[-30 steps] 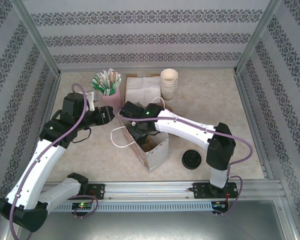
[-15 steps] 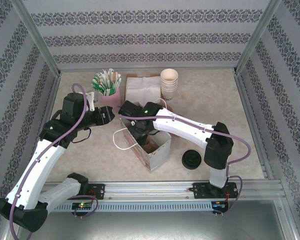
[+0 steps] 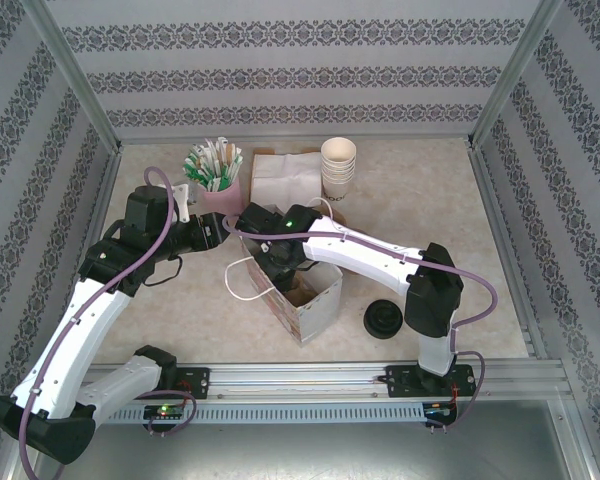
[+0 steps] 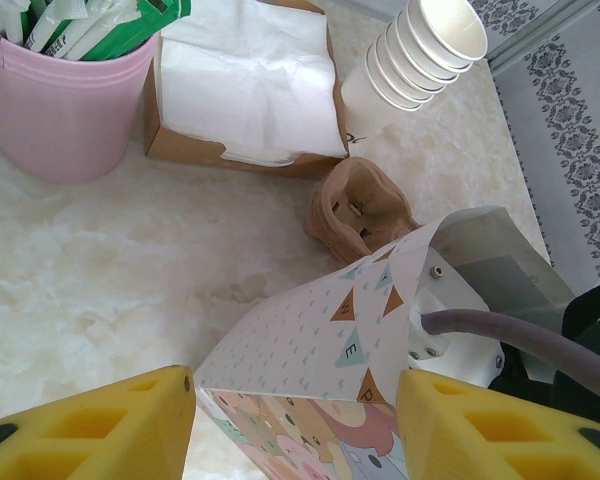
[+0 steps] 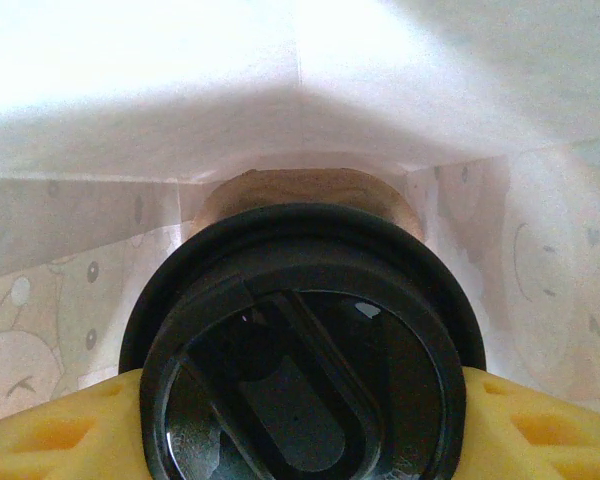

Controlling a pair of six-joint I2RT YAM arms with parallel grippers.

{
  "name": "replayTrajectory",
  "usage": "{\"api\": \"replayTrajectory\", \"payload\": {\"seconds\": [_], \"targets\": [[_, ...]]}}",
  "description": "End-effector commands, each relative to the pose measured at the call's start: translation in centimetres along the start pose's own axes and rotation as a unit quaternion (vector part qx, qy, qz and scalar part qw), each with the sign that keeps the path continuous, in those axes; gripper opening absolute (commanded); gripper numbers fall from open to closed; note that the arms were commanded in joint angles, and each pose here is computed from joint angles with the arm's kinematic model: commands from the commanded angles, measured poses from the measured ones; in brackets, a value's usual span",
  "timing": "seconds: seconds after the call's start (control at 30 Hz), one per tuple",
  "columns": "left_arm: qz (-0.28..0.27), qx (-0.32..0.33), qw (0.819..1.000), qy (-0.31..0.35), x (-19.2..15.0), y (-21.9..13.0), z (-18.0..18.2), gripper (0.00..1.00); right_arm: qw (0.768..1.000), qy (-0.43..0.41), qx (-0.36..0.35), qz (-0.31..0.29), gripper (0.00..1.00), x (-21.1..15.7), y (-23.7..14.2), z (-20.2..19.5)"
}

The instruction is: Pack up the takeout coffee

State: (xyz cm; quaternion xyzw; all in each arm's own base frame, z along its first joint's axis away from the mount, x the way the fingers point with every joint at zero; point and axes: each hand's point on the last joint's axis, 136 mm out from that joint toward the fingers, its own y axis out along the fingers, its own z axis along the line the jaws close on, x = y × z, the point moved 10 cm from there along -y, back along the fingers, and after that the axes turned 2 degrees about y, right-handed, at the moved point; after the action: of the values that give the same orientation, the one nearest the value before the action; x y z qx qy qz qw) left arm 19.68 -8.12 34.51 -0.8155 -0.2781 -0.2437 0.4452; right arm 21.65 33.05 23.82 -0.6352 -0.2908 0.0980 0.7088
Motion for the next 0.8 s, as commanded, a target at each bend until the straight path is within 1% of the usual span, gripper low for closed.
{"api": "replayTrajectory", "payload": {"seconds": [0.0, 0.3, 0.47, 0.63, 0.77], "targets": [[-0.007, -0.008, 1.000, 0.011, 0.5, -0.5, -0.2, 0.56, 0.996, 0.004, -0.031, 0.078, 0.56, -1.8, 3.2, -0.7], [-0.007, -0.010, 1.000, 0.009, 0.6, -0.3, -0.3, 0.56, 0.989, -0.007, -0.051, 0.141, 0.56, -4.2, 6.8, -0.6], [-0.005, -0.011, 1.000, 0.007, 0.6, -0.2, -0.3, 0.56, 0.986, -0.008, -0.052, 0.160, 0.56, -5.0, 8.2, -0.4], [-0.006, -0.011, 1.000, 0.007, 0.6, -0.3, -0.3, 0.56, 0.987, -0.005, -0.046, 0.157, 0.57, -4.9, 8.4, -0.2], [-0.007, -0.011, 1.000, 0.007, 0.6, -0.5, -0.4, 0.56, 0.991, -0.001, -0.033, 0.133, 0.57, -4.0, 7.2, 0.1]]}}
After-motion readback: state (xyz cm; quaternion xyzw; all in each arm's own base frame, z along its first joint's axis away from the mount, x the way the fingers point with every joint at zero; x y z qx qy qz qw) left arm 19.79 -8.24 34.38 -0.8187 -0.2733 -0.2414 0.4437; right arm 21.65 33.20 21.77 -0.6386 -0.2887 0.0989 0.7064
